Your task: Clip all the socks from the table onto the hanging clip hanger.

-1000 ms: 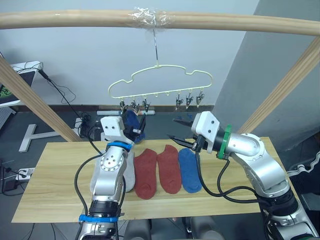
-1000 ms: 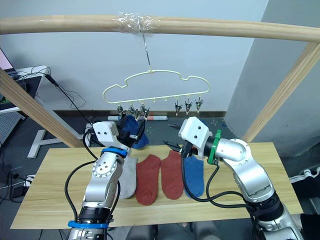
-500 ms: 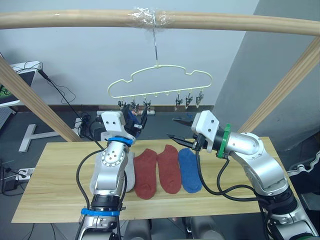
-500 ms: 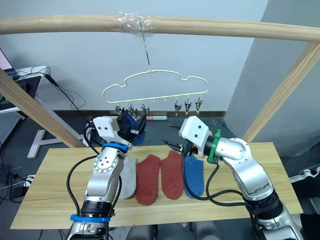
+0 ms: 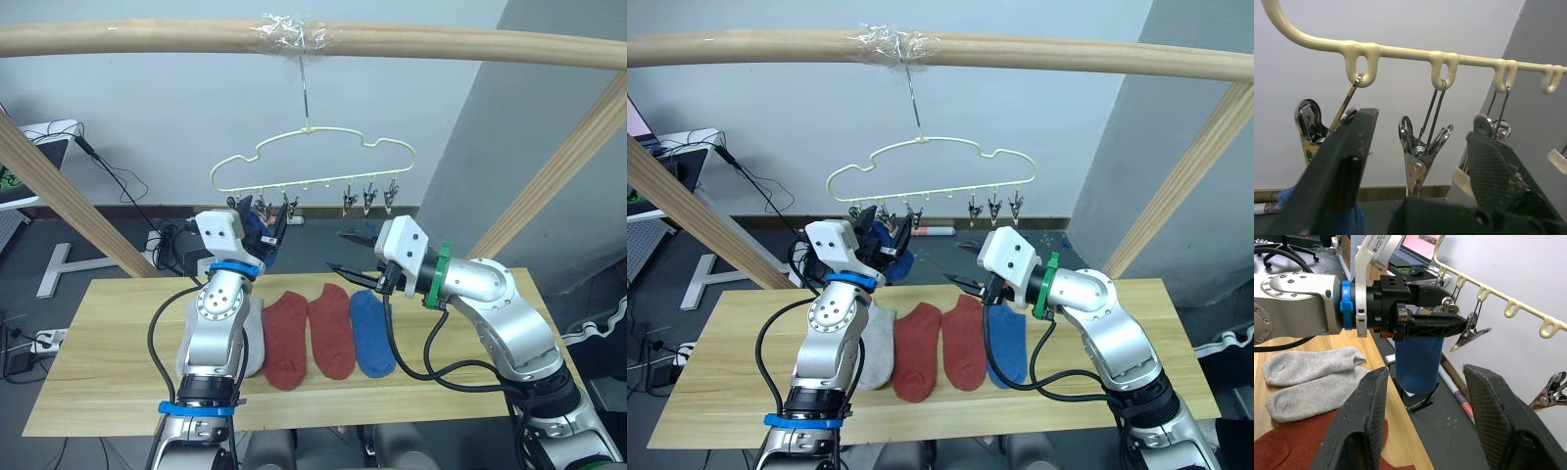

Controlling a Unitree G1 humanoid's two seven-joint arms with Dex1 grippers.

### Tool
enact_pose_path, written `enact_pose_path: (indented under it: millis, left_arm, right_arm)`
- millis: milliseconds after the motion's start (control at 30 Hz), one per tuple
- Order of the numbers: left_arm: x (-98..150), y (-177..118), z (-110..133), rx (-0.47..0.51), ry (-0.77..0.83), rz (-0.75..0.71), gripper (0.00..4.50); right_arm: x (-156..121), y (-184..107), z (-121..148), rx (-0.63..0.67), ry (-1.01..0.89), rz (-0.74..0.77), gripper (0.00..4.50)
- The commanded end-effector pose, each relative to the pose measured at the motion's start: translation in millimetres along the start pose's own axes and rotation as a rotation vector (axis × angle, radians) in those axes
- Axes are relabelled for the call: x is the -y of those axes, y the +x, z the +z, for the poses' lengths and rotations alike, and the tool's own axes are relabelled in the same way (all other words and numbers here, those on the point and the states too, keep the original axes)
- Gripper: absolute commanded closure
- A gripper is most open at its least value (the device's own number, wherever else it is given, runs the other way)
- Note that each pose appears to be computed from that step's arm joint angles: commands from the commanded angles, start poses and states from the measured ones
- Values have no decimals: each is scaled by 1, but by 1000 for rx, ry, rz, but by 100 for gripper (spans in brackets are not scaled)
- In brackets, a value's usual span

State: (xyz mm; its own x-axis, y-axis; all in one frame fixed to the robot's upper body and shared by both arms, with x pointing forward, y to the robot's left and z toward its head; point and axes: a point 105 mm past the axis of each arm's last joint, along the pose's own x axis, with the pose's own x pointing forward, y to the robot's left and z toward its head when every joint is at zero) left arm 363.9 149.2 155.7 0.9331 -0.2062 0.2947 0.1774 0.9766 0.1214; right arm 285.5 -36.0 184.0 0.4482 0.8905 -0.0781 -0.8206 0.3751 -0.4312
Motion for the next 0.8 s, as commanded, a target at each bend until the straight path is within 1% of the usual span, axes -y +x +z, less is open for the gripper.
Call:
enact_pose_path:
  millis: [33,200,233,267,467,800]
  left_arm:
    - [-2,4,14,61,24,-6,235]
    - [-6,4,11,61,35,-3,394]
    - [-6,4,11,61,36,-4,413]
    - [-6,4,11,60,39,-4,422]
    - [-8,2,9,55,44,-3,422]
    - [-7,1,10,56,41,-5,422]
  right_arm:
    - [5,-2,14,55,-32,-8,198]
    - [4,-2,13,50,-33,-6,198]
    - [3,-3,13,50,-32,-6,198]
    - [3,-3,12,47,-30,-4,198]
    - [-2,-3,8,33,-22,9,198]
    - [-2,-2,7,29,-19,8,198]
